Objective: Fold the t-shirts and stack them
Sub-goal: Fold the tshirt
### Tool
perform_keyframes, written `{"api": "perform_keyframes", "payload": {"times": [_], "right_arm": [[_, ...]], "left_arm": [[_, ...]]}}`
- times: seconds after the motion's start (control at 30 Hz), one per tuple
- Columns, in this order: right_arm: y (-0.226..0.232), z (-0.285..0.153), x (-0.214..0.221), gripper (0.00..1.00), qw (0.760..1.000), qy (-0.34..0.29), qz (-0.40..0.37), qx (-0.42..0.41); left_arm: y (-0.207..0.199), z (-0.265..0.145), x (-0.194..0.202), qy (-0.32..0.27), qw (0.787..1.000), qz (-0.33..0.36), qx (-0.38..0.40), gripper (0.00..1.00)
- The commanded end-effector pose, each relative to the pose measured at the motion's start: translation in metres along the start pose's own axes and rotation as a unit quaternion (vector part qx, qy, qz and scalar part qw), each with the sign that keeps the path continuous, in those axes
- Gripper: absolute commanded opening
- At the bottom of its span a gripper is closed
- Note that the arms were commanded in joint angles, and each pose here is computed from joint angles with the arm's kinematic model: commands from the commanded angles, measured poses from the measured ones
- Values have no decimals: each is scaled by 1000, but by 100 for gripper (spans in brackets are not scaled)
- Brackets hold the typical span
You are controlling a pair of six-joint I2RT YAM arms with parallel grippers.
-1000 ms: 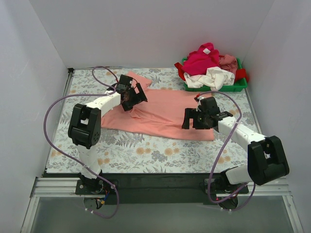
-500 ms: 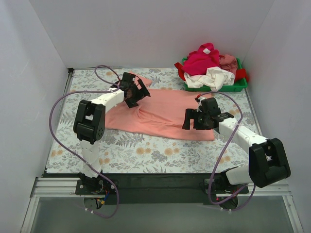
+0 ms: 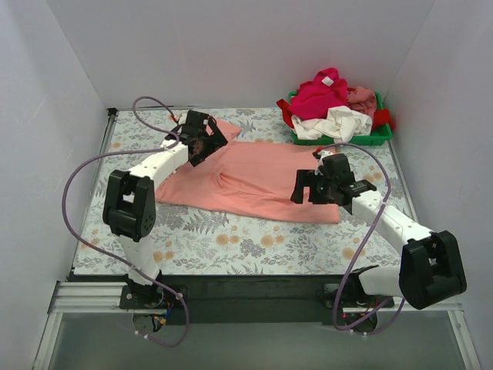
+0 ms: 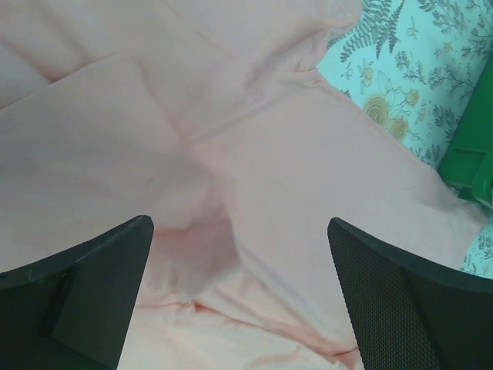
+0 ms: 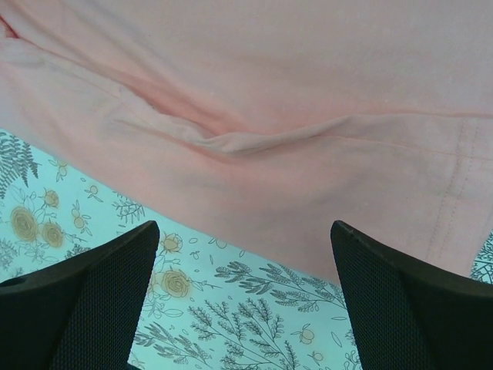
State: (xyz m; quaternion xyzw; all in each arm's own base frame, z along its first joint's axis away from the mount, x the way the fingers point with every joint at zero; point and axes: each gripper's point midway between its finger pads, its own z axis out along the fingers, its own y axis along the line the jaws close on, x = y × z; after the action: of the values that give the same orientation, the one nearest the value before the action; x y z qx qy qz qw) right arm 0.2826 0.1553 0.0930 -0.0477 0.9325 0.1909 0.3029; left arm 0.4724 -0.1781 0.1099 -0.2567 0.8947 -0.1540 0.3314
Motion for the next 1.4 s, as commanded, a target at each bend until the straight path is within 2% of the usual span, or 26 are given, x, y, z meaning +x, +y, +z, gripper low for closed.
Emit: {"api": "perform_keyframes", "payload": {"times": [0.0,0.1,0.13,0.23,0.3,0.33,0.43,0.47,0.5,0.57,0.7,0.93,0.97,1.13,1.27,1.37], "right_arm": [[21,-6,0,98,999,-3,-25,-47],[69,-1,-1,98,991,-6,-88,-104],[103,-3,-6,98,983,-11,-122,-136],[158,10,-18,98,970,-3,-142,-198],[184,31,-12,98,960,30,-152,-235],[217,25,-31,98,948,12,-169,-270],[259,48,-31,98,929,31,-185,-318],[282,43,-55,98,921,6,-191,-339],[285,66,-50,98,925,26,-177,-336],[302,88,-64,98,925,19,-173,-338],[316,113,-68,98,924,33,-154,-349],[302,155,-45,98,934,69,-141,-320],[297,159,-46,98,939,65,-143,-307],[291,160,-40,98,941,72,-147,-297],[290,154,-61,98,946,48,-174,-270],[299,134,-69,98,937,46,-191,-287]], "left_arm": [[31,-29,-7,-35,999,-4,-38,97],[63,-35,-6,-46,996,-29,-65,97],[81,-30,-3,-37,996,-43,-68,97],[112,-25,5,-17,995,-78,-56,97],[121,-21,6,-8,994,-99,-41,97],[137,-19,17,14,992,-117,-44,97],[155,-20,24,27,988,-146,-49,97],[166,-21,32,28,986,-152,-67,97],[167,-25,33,25,985,-157,-65,97],[181,-29,36,10,982,-168,-91,97],[199,-47,43,-15,974,-193,-116,97],[244,-84,61,-66,951,-232,-194,97],[242,-92,57,-79,950,-237,-185,98],[249,-107,66,-86,949,-241,-184,98],[250,-115,66,-93,949,-241,-180,98],[240,-118,60,-94,953,-241,-158,98]]}}
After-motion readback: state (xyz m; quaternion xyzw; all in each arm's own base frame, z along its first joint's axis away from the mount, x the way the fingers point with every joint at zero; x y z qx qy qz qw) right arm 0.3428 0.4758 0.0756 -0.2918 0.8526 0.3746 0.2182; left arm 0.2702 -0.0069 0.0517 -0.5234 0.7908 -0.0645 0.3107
